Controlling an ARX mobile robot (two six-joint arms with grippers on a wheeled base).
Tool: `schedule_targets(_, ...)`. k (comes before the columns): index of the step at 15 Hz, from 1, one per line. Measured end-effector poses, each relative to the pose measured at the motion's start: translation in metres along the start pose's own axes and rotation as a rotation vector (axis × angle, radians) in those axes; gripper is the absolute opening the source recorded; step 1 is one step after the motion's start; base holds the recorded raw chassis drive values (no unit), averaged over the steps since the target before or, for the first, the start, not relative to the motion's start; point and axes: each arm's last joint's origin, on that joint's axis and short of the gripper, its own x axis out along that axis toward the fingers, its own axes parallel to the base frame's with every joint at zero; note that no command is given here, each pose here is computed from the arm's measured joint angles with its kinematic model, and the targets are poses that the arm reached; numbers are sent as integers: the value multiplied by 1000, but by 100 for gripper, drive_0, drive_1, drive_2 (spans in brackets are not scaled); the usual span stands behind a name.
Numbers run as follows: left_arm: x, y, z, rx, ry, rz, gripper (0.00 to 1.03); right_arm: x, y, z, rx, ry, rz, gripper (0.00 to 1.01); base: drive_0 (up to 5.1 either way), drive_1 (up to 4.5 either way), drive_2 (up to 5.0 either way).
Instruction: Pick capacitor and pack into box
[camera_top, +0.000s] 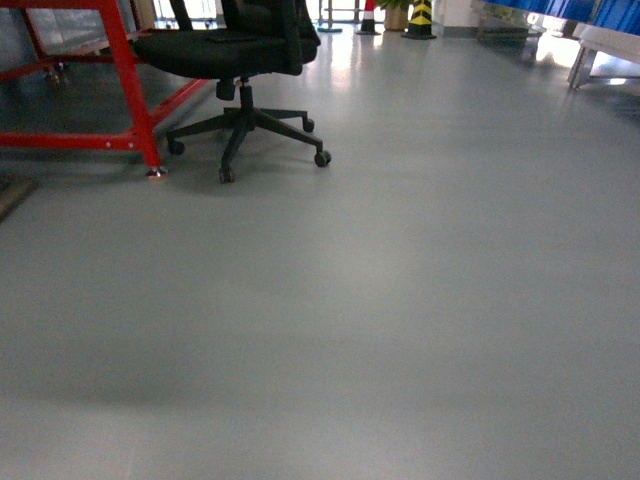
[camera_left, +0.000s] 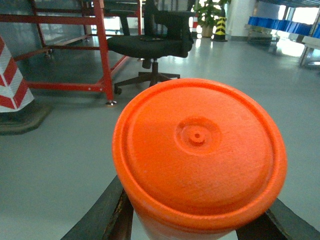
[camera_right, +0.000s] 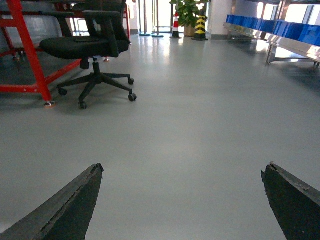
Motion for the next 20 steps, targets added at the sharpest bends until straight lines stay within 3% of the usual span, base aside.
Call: schedule_targets(20,0,0,0,0,1,-3,44,0,0,0,0,5,0,98,-502,235,235)
